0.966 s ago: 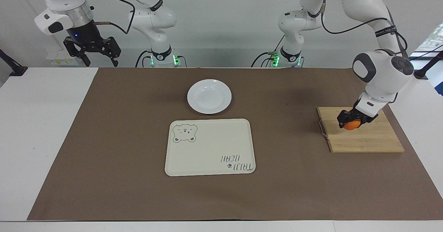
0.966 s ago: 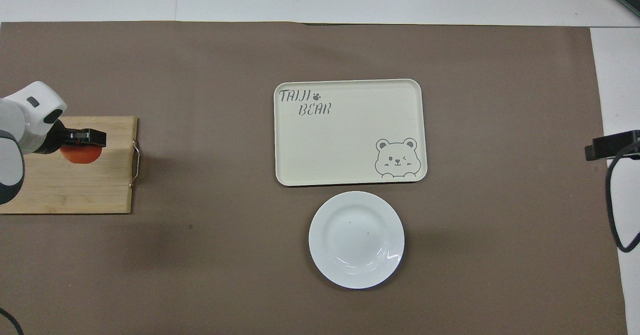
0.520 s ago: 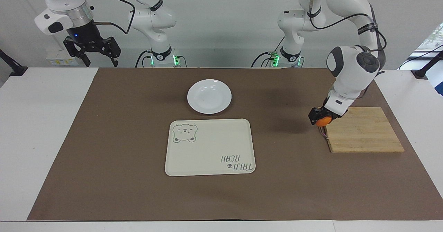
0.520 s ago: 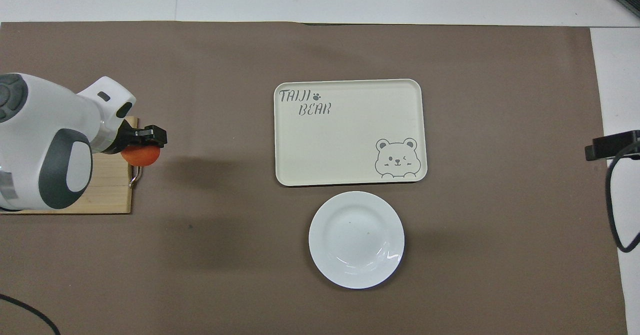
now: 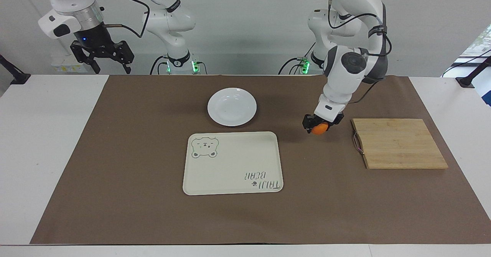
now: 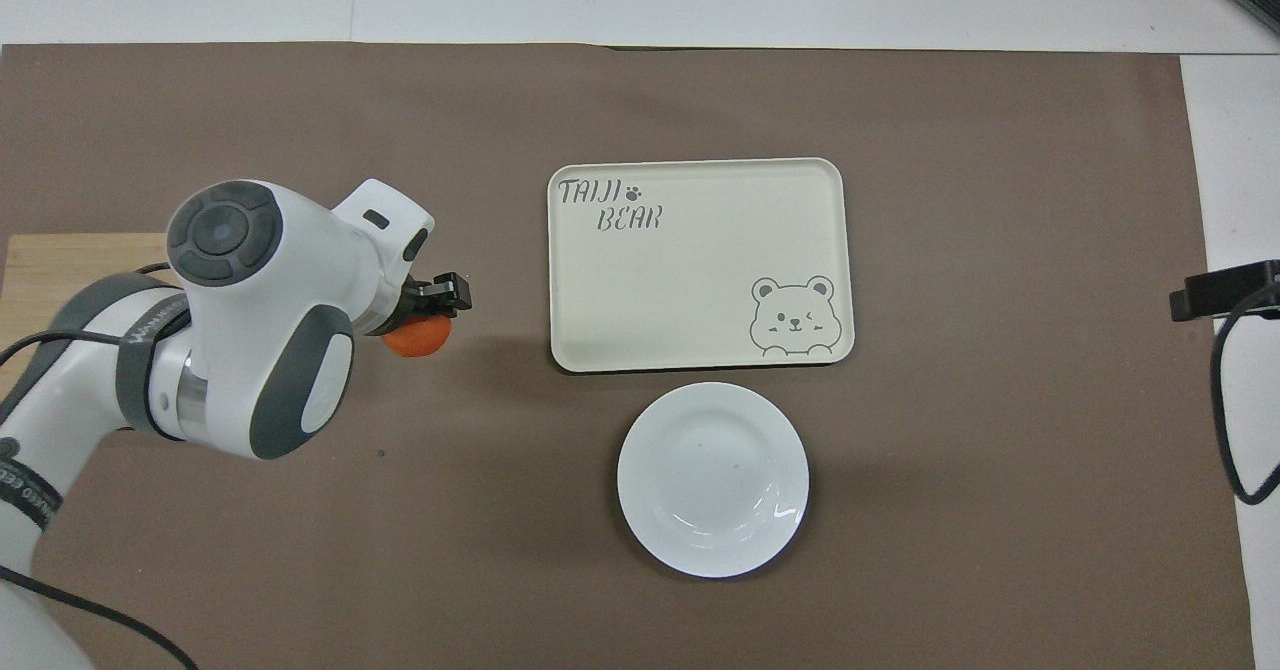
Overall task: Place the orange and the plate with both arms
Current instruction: 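Carry the orange with the left gripper onto the white plate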
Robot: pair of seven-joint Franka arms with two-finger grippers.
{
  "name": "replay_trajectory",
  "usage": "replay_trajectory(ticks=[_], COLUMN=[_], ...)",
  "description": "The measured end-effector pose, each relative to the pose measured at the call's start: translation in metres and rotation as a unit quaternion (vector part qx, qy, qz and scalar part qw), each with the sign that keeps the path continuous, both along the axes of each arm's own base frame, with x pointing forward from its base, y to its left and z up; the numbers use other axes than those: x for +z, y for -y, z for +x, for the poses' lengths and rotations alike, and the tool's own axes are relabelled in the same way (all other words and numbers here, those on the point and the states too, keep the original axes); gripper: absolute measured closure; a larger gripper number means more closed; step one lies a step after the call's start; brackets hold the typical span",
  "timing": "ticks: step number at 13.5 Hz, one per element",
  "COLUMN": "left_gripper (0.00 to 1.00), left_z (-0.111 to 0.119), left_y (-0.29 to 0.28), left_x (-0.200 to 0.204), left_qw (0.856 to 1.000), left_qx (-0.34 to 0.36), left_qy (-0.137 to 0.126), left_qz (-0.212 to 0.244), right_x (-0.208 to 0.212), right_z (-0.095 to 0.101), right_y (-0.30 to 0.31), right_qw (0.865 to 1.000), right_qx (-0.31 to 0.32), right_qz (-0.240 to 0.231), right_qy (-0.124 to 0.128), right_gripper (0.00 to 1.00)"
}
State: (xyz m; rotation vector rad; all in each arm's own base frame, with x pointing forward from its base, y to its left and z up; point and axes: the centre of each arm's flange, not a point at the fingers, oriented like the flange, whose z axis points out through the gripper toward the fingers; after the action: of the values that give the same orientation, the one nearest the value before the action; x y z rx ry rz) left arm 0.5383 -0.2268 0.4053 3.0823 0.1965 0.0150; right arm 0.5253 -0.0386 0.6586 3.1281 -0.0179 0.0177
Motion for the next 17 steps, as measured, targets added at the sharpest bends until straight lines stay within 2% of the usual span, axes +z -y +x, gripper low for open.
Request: replay_trajectory(ticks=[4,6,11,17], left_gripper=[0.26,0.26,0.26,0.26], left_z=[-0.041,-0.07,-0.137,-0.179], left_y=[0.075,0.113,0.2,0.252], left_x=[0.004,-0.004,-0.036,-0.087], left_qw=[1.0,1.0,1.0,0.998], left_qx=[0.005,0.001,-0.018,-0.054], left_qy=[-0.002,-0.008,0.011,0.018], left_qz=[-0.002,0.001,-0.019,-0.028], right_x=[0.0,0.0,0.0,-0.01], right_z=[0.0,0.0,0.0,-0.001], right_y=[0.0,0.0,0.002,0.002], right_qw=[1.0,1.0,1.0,1.0], right_qx=[0.0,0.0,-0.002,0.012], right_qz=[0.0,0.0,0.0,0.003], right_qy=[0.0,0.0,0.0,-0.011], right_gripper=[0.0,0.0,0.0,0.0])
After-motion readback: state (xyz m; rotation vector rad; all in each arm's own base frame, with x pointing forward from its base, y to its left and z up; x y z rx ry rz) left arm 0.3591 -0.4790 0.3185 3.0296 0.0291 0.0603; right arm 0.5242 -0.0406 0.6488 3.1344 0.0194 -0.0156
